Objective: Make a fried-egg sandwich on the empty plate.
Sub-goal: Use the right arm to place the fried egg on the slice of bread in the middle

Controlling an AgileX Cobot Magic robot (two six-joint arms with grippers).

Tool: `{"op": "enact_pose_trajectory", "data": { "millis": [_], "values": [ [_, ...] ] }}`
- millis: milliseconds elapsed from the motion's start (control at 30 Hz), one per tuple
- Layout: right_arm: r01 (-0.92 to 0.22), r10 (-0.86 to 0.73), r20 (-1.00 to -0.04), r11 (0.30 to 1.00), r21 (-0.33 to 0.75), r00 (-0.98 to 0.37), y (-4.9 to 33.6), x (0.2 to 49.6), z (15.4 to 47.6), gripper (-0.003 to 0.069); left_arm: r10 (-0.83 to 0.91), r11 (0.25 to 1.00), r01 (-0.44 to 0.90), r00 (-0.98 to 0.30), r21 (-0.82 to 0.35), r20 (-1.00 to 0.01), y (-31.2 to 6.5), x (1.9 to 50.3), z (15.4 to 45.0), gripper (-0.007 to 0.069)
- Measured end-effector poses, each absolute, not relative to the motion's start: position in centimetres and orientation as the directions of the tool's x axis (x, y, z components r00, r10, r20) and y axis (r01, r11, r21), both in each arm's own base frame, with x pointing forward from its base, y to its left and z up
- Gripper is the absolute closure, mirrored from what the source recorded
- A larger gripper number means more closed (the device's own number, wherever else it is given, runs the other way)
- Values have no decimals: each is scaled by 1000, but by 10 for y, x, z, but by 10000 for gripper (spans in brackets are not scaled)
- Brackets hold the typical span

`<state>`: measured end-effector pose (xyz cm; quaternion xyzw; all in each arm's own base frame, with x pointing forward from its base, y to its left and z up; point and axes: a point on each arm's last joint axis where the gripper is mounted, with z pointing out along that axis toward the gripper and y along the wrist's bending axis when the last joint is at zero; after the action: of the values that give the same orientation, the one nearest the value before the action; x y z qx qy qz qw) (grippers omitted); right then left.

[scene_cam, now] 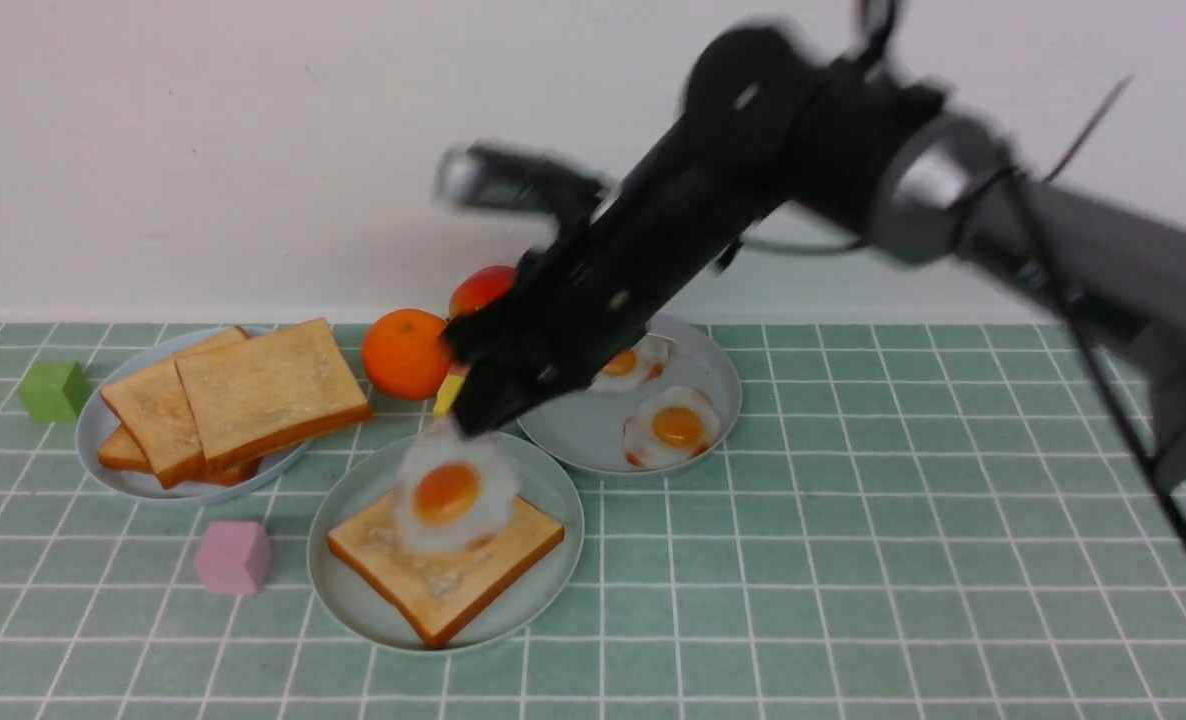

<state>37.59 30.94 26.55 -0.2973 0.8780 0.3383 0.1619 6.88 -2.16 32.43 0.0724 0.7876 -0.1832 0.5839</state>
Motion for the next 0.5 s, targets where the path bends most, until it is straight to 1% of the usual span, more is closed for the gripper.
{"op": "enact_pose_trajectory", "data": {
  "millis": [167,367,433,500],
  "values": [
    [-588,-311,-538,652,479,-783,314,392,239,582,-104,911,357,-282,-205,-954,-24,69,327,631],
    [-554,-280,-527,679,483,-803,317,404,206,582,-109,909,359,-287,-212,-952,-24,68,327,631],
    [-534,-263,-519,692,487,-814,320,409,188,582,-109,909,359,-287,-212,-952,-24,68,327,631],
    [-516,-243,-511,694,502,-824,321,411,182,582,-108,909,359,-288,-212,-952,-24,68,327,631]
  ]
}}
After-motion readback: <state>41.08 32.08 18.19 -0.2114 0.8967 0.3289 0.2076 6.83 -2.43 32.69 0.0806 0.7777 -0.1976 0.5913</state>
